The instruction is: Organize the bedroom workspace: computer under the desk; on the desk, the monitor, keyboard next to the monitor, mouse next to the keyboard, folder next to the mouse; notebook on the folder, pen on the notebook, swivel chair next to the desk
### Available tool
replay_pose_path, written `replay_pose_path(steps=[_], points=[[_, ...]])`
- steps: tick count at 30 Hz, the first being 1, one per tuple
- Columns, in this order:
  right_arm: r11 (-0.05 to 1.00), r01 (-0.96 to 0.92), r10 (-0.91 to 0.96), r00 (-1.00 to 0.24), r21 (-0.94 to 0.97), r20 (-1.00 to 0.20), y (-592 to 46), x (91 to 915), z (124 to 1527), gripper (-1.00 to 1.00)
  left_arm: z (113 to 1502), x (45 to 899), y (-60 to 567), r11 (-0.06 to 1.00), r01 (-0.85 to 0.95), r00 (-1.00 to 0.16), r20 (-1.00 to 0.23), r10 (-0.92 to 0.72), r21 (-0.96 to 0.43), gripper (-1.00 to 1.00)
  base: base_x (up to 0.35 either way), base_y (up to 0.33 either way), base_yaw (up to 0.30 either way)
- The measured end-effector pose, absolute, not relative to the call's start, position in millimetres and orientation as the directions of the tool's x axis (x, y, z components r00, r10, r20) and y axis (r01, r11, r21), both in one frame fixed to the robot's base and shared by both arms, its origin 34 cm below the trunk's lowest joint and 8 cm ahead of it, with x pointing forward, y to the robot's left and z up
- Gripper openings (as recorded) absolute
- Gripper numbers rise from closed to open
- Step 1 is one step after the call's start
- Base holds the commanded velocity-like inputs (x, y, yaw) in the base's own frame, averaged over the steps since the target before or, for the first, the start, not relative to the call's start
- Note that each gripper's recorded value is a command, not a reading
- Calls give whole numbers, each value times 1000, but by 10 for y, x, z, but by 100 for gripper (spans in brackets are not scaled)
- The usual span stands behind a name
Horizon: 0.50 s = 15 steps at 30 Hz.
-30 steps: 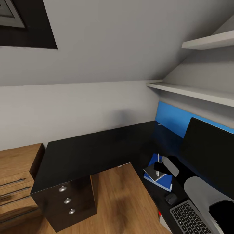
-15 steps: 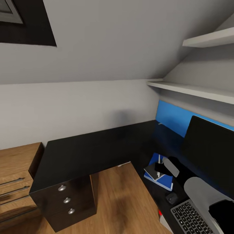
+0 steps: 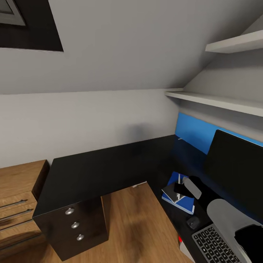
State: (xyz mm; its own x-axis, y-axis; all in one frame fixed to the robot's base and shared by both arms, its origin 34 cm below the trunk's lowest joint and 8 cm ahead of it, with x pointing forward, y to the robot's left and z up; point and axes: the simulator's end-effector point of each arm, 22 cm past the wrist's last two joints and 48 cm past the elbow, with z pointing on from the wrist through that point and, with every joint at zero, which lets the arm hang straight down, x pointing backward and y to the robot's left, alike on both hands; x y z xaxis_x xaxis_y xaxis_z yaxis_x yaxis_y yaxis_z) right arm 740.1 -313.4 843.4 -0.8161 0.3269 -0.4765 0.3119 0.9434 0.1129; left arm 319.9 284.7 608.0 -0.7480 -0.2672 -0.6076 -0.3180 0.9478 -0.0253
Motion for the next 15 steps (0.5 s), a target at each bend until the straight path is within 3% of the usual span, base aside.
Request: replay_pose_path(steps=[15], points=[[943, 315, 328, -815, 110, -477, -3155, 7397, 8426, -100, 6080, 3199, 2853, 948, -318, -748, -608, -267, -24, 100, 0, 0, 0]])
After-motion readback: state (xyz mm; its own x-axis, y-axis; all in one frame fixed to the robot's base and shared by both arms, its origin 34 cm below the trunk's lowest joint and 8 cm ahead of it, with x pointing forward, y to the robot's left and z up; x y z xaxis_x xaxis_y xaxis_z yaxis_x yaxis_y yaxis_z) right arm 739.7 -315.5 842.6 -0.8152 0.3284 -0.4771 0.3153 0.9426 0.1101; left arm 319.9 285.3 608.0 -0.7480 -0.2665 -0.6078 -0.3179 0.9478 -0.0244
